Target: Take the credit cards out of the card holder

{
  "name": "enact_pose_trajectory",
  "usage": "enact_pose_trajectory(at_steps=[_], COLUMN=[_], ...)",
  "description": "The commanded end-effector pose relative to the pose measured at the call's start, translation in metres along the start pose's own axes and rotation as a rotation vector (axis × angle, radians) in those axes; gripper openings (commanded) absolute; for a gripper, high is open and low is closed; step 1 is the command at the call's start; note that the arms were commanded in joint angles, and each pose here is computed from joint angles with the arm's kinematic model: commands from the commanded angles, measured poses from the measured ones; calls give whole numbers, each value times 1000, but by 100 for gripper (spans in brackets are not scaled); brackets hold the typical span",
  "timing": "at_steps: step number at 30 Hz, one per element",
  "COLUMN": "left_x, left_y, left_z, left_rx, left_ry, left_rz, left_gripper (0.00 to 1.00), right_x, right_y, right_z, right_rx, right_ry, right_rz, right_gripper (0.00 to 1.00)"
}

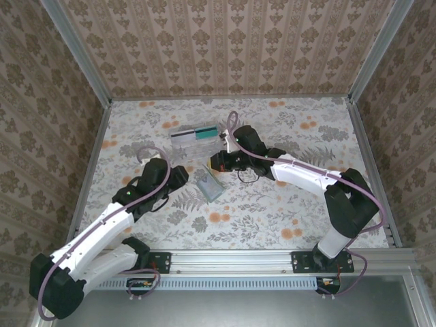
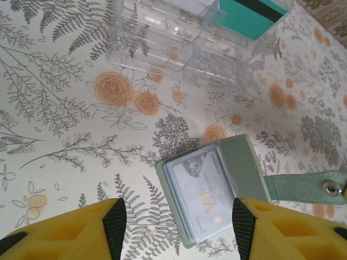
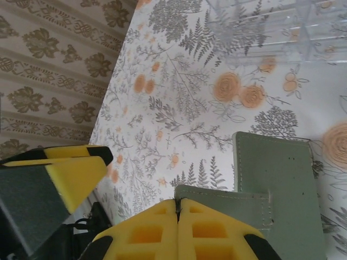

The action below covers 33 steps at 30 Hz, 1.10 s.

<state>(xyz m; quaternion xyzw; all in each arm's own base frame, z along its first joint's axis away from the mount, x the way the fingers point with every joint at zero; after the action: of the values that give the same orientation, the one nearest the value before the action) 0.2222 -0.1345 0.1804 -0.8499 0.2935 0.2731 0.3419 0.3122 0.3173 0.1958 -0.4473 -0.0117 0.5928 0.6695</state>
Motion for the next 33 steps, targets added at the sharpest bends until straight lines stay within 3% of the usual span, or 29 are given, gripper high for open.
enact_pose_trajectory(at_steps=[1,20,29,30,33], left_x=[1,23,29,29,29], left_y=[3,13,21,21,22], left_z=[10,-3,-9,-10,-15], left_rx=[37,90,131,138,156], left_ry=[-36,-24,-13,-10,6], left_rz=[12,96,124,126,127], left_gripper=[57,57,58,58,60], right_x=[4,-54,-60,-62,-68], right_y=[2,57,76,76,72], right_z=[-2,-118,-134,-134,-130], right_rx=[17,107,101,98,76], right_ry=[11,354,444,453,468], right_rz=[26,43,72,72,68], right_gripper=[0,0,1,6,8])
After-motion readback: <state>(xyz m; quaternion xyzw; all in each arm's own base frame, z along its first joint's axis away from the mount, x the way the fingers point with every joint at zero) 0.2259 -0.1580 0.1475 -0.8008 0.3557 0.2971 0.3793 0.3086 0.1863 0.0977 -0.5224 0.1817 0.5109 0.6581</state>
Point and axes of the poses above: each hand's point on the last joint's axis, 136 mm out from that joint toward the fingers, its own x axis out along the fingers, its own z axis along the line the jaws close on, y = z × x, the point moved 4 cm from there along -x, back along the fingers, and after that the axes turned 11 degrees about -x, right-handed, at the moved point
